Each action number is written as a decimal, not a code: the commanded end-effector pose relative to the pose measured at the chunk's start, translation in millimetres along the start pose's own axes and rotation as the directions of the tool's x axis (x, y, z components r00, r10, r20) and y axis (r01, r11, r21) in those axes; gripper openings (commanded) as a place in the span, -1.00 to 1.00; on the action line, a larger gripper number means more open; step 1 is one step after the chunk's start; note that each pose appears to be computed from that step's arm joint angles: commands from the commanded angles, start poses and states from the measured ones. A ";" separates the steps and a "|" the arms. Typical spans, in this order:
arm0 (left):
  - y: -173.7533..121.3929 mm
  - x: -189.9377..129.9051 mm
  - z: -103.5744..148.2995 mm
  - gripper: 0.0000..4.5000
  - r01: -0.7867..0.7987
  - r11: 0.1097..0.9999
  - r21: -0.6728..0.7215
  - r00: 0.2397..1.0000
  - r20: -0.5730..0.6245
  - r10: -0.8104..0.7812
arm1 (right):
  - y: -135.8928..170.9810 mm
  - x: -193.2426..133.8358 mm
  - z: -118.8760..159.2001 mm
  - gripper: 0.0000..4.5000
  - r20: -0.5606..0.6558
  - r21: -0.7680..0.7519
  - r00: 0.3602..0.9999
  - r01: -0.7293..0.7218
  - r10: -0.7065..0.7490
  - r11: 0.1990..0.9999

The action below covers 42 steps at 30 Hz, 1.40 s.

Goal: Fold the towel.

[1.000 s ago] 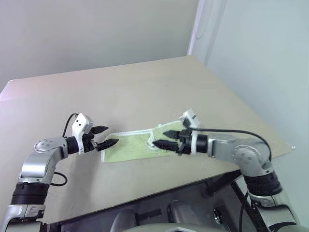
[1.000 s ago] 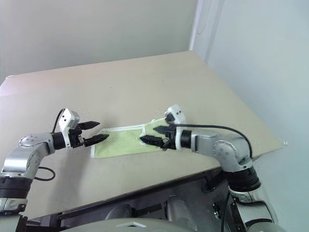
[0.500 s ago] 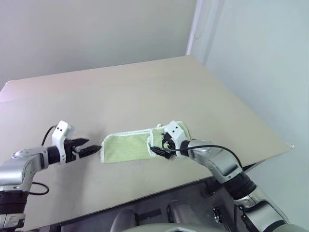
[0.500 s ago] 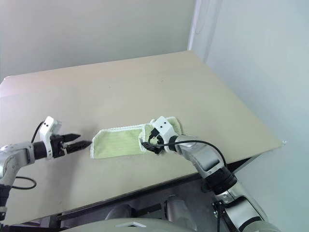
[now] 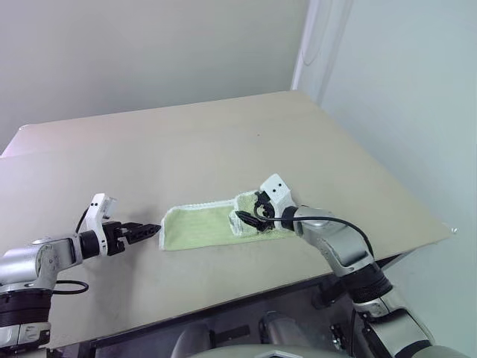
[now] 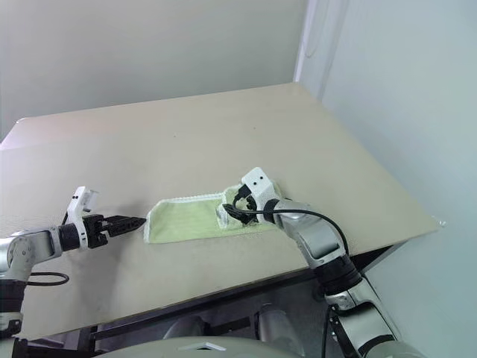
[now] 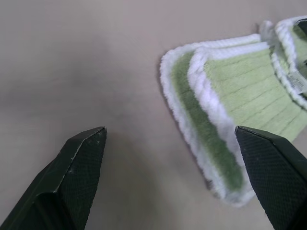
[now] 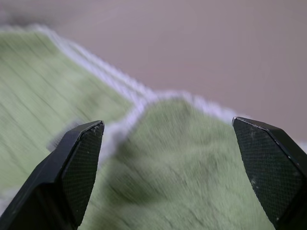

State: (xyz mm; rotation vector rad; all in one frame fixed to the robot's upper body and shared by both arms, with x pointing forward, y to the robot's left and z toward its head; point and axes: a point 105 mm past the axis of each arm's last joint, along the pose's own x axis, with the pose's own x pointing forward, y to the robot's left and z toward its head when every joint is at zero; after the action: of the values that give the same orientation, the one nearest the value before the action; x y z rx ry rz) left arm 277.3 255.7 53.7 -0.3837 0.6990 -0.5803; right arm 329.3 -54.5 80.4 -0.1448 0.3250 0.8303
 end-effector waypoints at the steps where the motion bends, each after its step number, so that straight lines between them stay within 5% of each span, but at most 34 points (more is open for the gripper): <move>1: -17.9 23.0 -18.1 1.00 0.105 0.990 -0.094 0.992 -0.062 -0.111 | 3.7 -12.3 33.1 0.99 0.119 0.006 0.992 -0.035 0.034 0.999; 23: -56.7 75.2 -38.4 1.00 0.249 0.954 -0.166 0.954 -0.125 -0.271 | -21.0 -24.5 31.8 0.99 0.101 0.021 0.991 0.089 -0.090 0.996; 36: -65.4 72.7 -24.9 -0.99 0.290 0.944 -0.155 0.953 -0.050 -0.300 | -35.5 -28.5 30.7 1.00 0.105 0.026 0.981 0.164 -0.165 0.986; 42: -69.7 65.0 -15.6 -0.99 0.285 0.951 -0.117 0.957 -0.026 -0.290 | -42.5 -37.0 35.3 1.00 0.129 0.041 0.977 0.164 -0.168 0.986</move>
State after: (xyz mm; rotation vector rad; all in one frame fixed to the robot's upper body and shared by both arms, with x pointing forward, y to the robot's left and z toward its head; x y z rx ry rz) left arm 281.1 160.9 38.2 -0.6024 0.7447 -0.8147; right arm 343.8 -97.1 107.3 -0.0903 0.2658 0.6577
